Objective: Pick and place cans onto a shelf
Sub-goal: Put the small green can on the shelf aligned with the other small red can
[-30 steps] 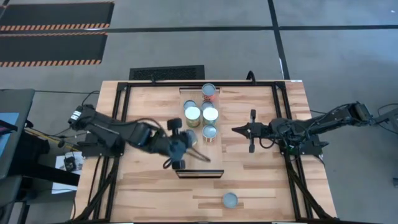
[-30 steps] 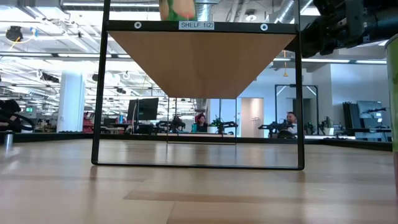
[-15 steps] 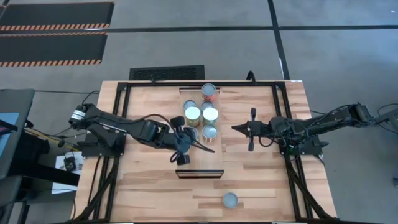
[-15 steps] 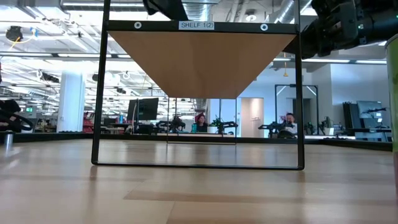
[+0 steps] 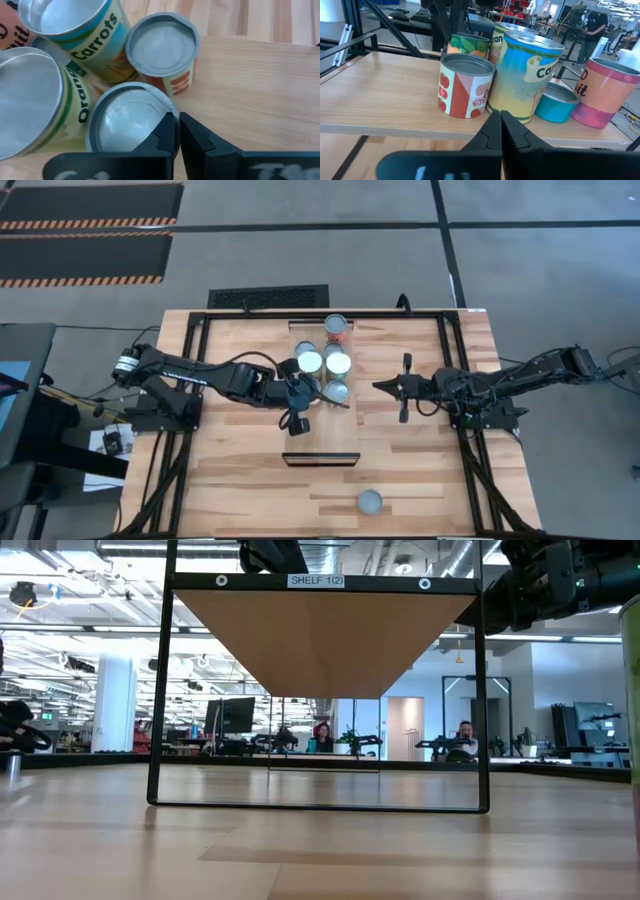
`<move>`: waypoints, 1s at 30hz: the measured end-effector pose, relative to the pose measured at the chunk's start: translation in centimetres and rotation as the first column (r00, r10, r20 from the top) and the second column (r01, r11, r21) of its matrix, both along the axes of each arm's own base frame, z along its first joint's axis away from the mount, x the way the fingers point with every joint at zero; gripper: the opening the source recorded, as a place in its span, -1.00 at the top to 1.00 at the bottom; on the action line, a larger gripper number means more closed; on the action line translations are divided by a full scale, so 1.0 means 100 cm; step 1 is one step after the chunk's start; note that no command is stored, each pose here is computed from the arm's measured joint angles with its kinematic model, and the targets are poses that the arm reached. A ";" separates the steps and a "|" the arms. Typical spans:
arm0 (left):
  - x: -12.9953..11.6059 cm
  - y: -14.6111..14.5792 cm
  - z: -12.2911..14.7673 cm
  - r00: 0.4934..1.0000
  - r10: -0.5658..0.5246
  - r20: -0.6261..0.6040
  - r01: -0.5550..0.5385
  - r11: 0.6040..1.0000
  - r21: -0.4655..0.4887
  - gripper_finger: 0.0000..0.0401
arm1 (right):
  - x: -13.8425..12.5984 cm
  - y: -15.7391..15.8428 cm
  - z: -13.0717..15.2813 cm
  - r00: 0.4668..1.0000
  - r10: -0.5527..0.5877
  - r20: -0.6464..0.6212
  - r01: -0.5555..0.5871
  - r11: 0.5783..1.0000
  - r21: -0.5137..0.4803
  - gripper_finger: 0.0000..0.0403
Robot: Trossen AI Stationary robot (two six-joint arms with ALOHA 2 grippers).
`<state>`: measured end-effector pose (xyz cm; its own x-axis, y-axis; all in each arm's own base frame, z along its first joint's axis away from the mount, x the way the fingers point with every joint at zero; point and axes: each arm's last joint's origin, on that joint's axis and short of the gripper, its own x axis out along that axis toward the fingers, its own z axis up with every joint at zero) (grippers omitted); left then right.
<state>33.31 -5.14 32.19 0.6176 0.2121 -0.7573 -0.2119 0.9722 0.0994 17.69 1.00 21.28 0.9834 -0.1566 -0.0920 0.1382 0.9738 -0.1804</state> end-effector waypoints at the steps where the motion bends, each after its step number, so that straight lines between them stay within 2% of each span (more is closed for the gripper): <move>1: 0.000 0.000 0.000 1.000 0.000 0.000 0.000 1.000 0.000 0.99 | 0.000 0.000 0.000 1.000 0.000 0.000 0.000 1.000 0.000 0.97; 22: 0.000 0.002 -0.001 1.000 -0.016 -0.009 0.016 0.999 -0.032 0.99 | 0.000 0.000 0.000 1.000 0.000 0.001 0.000 1.000 0.003 0.97; 30: 0.008 0.003 -0.010 0.999 -0.030 -0.034 0.029 0.999 -0.039 0.99 | 0.000 0.000 0.001 1.000 0.000 0.005 0.000 1.000 0.001 0.97</move>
<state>34.16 -4.87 31.14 0.5961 0.1645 -0.7859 -0.1803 0.9812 0.0685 17.70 1.00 21.35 0.9838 -0.1565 -0.0869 0.1392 0.9740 -0.1788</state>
